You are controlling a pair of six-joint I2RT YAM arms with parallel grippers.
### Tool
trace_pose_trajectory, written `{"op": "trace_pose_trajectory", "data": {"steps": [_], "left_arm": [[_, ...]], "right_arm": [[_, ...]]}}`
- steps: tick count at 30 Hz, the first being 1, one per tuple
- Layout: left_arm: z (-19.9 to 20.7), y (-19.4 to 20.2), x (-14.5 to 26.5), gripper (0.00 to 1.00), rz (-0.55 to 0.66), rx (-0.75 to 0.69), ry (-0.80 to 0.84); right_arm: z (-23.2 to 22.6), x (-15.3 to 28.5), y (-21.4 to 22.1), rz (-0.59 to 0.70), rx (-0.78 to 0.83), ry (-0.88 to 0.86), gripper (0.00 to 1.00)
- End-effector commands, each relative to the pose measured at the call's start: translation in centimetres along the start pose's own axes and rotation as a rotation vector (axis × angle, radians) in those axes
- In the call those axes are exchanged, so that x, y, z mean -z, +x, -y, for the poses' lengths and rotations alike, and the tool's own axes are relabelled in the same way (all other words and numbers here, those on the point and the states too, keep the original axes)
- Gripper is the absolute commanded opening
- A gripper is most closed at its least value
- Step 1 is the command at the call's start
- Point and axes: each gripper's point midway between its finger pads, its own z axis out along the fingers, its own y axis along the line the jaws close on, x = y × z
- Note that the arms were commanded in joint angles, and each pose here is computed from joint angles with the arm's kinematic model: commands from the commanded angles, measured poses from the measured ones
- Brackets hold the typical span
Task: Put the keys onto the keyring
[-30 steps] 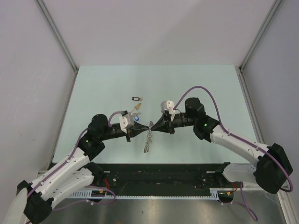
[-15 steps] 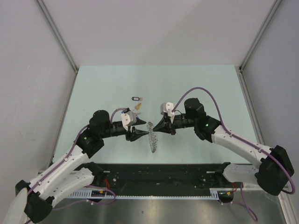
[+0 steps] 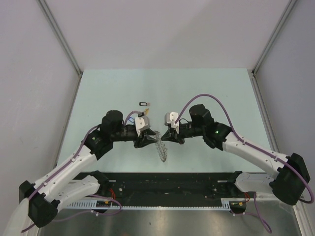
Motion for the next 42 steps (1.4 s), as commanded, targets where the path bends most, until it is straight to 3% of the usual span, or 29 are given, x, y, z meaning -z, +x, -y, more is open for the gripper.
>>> {"op": "trace_pose_trajectory", "data": {"steps": [1,6,20,26,29,33,37,42], "left_arm": [[1.1,-1.5,0.0,0.41,0.023,-0.064,0.061],[1.3,-1.4,-0.5,0.32,0.020,-0.070,0.068],[0.5,-0.7,-1.1,0.21,-0.030,-0.069,0.043],[0.4,-0.2,-1.0,0.11,-0.047,-0.072,0.032],[0.3,0.1,-0.9,0.00,-0.059,-0.066,0.026],[0.2,0.3,-1.0,0.00,-0.068,-0.057,0.018],[-0.3,0.0,-0.7,0.00,-0.032,-0.039,-0.040],[-1.0,0.0,0.0,0.00,0.039,-0.010,-0.135]], "right_arm": [[0.8,0.5,-3.5,0.060,0.086,0.033,0.00],[0.7,0.3,-3.5,0.057,0.088,0.027,0.00],[0.5,-0.1,-3.7,0.051,0.093,0.018,0.00],[0.3,-0.1,-3.8,0.050,0.095,0.015,0.00],[0.3,-0.1,-4.0,0.054,0.096,0.013,0.00],[0.3,-0.1,-4.3,0.061,0.095,0.014,0.00],[0.8,0.0,-4.7,0.074,0.061,0.046,0.26],[3.6,0.9,-6.3,0.146,-0.033,0.155,0.40]]}}
